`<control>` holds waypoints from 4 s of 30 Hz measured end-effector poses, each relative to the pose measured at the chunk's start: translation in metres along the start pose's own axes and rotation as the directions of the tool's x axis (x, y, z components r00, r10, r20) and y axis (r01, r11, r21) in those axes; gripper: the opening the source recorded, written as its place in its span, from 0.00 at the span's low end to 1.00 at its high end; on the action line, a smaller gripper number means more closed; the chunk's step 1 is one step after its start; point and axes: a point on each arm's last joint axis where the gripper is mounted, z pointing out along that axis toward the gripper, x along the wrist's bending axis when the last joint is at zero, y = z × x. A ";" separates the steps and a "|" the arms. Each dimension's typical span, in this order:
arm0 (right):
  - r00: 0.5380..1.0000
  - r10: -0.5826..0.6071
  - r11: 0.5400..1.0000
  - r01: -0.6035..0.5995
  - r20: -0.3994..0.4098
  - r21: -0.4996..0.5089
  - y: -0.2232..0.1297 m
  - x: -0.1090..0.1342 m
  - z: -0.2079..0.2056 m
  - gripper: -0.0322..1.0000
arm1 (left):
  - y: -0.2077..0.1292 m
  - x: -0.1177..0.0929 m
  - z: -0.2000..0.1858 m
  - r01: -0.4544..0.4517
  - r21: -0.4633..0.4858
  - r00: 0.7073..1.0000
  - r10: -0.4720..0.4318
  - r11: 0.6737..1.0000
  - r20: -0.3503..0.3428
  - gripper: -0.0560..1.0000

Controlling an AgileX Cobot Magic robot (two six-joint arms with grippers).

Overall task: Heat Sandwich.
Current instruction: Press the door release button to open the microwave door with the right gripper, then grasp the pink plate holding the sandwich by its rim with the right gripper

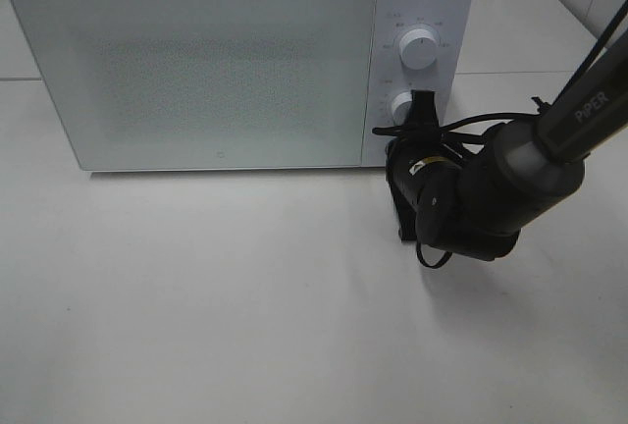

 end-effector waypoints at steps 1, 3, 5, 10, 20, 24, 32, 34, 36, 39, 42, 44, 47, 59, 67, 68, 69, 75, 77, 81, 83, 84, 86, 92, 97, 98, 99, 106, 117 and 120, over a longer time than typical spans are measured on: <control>1.000 0.000 1.000 0.000 -0.006 -0.001 0.000 0.001 0.000 0.04 | 0.000 0.000 0.000 0.000 0.000 1.000 0.000 1.000 0.000 0.99; 1.000 -0.002 1.000 0.002 -0.013 -0.004 0.000 0.001 0.000 0.04 | 0.000 0.000 0.000 0.000 0.000 1.000 0.000 1.000 0.000 0.99; 1.000 -0.014 1.000 0.014 -0.014 -0.006 0.000 0.001 0.000 0.04 | 0.000 0.000 0.000 0.000 0.000 1.000 0.000 1.000 0.000 0.99; 1.000 -0.012 1.000 0.012 -0.017 -0.011 -0.001 0.003 0.001 0.04 | 0.000 0.000 0.000 0.000 0.000 1.000 0.000 1.000 0.000 0.99; 0.999 0.020 0.999 -0.022 -0.037 -0.038 -0.002 0.009 0.009 0.04 | 0.000 0.000 0.000 0.000 0.000 1.000 0.000 1.000 0.000 0.99; 0.999 0.013 0.999 -0.014 -0.029 -0.040 -0.002 0.008 0.012 0.04 | 0.000 0.000 0.000 0.000 0.000 1.000 0.000 1.000 0.001 0.99; 1.000 -0.003 0.999 0.003 0.001 -0.032 -0.003 0.007 0.014 0.04 | 0.000 0.000 0.000 0.000 0.000 1.000 0.000 1.000 0.001 0.99; 1.000 -0.002 0.999 0.003 0.004 -0.032 -0.003 0.006 0.014 0.04 | 0.000 0.000 0.000 0.000 0.000 1.000 0.000 1.000 0.001 0.99; 1.000 -0.002 0.999 0.003 0.004 -0.032 -0.003 0.006 0.014 0.04 | 0.000 0.000 0.000 0.000 0.000 1.000 0.000 1.000 0.001 0.99; 1.000 -0.002 0.999 0.003 0.004 -0.032 -0.003 0.006 0.014 0.04 | 0.000 0.000 0.000 0.000 0.000 1.000 0.000 1.000 0.001 0.99; 1.000 -0.002 0.999 0.003 0.004 -0.032 -0.003 0.006 0.014 0.04 | 0.000 0.000 0.000 0.000 0.000 1.000 0.000 1.000 0.001 0.99; 1.000 -0.002 1.000 0.003 0.006 -0.031 -0.003 0.006 0.014 0.04 | 0.000 0.000 0.000 0.000 0.000 1.000 0.000 1.000 0.001 0.99; 1.000 -0.002 1.000 0.003 0.009 -0.030 -0.003 0.006 0.014 0.04 | 0.000 0.000 0.000 0.000 0.000 1.000 0.000 1.000 0.001 0.99; 0.999 0.001 1.000 0.000 0.036 -0.020 -0.002 0.007 0.014 0.04 | 0.000 0.000 0.000 0.000 0.000 1.000 0.000 1.000 0.001 0.99; 0.998 -0.032 0.999 0.032 0.046 0.010 0.005 0.012 0.007 0.04 | 0.000 0.000 0.000 0.000 0.000 1.000 0.000 1.000 0.001 0.99; 0.998 -0.039 0.999 0.038 0.046 0.016 0.007 0.013 0.005 0.04 | 0.000 0.000 0.000 0.000 0.000 1.000 0.000 1.000 0.001 0.99; 0.998 -0.044 0.999 0.043 0.046 0.022 0.007 0.013 0.004 0.04 | 0.000 0.000 0.000 0.000 0.000 1.000 0.000 1.000 0.001 0.99; 0.996 -0.063 0.997 0.061 0.057 0.047 0.013 0.014 -0.008 0.04 | 0.000 0.000 0.000 0.000 0.000 1.000 0.000 1.000 0.001 0.99; 0.994 -0.065 0.997 0.060 0.090 0.053 0.017 0.013 -0.016 0.04 | 0.000 0.000 0.000 0.000 0.000 1.000 0.000 1.000 0.001 0.99; 0.983 -0.092 0.994 0.081 0.160 0.074 0.022 0.008 -0.028 0.04 | 0.000 0.000 0.000 0.000 0.000 1.000 0.000 1.000 0.001 0.99; 0.967 -0.143 0.986 0.122 0.212 0.109 0.022 0.007 -0.036 0.04 | 0.000 0.000 0.000 0.000 0.000 1.000 0.000 1.000 0.001 0.99; 0.967 -0.143 0.986 0.122 0.212 0.109 0.022 0.007 -0.036 0.04 | 0.000 0.000 0.000 0.000 0.000 1.000 0.000 1.000 0.001 0.99; 0.954 -0.185 0.978 0.155 0.234 0.141 0.022 0.009 -0.042 0.04 | 0.000 0.000 0.000 0.000 0.000 1.000 0.000 1.000 0.001 0.99; 0.891 -0.390 0.906 0.325 0.233 0.273 0.017 0.026 -0.061 0.04 | 0.000 0.000 0.000 0.000 0.000 1.000 0.000 1.000 0.001 0.99; 0.818 -0.533 0.817 0.432 0.216 0.381 0.014 0.032 -0.074 0.04 | 0.000 0.000 0.000 0.000 0.000 1.000 0.000 1.000 0.001 0.99; 0.818 -0.533 0.817 0.432 0.216 0.381 0.014 0.032 -0.074 0.04 | 0.000 0.000 0.000 0.000 0.000 1.000 0.000 1.000 0.001 0.99; 0.803 -0.558 0.799 0.450 0.209 0.399 0.014 0.034 -0.077 0.04 | 0.000 0.000 0.000 0.000 0.000 1.000 0.000 1.000 0.001 0.99; 0.639 -0.760 0.583 0.590 0.119 0.558 0.010 0.036 -0.094 0.06 | 0.000 0.000 0.000 0.000 0.000 1.000 0.000 1.000 0.001 0.99; 0.400 -0.914 0.226 0.651 -0.075 0.725 0.007 0.030 -0.114 0.08 | 0.000 0.000 0.000 0.000 0.000 1.000 0.000 1.000 0.001 0.99; 0.310 -0.935 0.080 0.653 -0.169 0.753 0.008 0.030 -0.123 0.09 | 0.000 0.000 0.000 0.000 0.000 1.000 0.000 1.000 0.001 0.99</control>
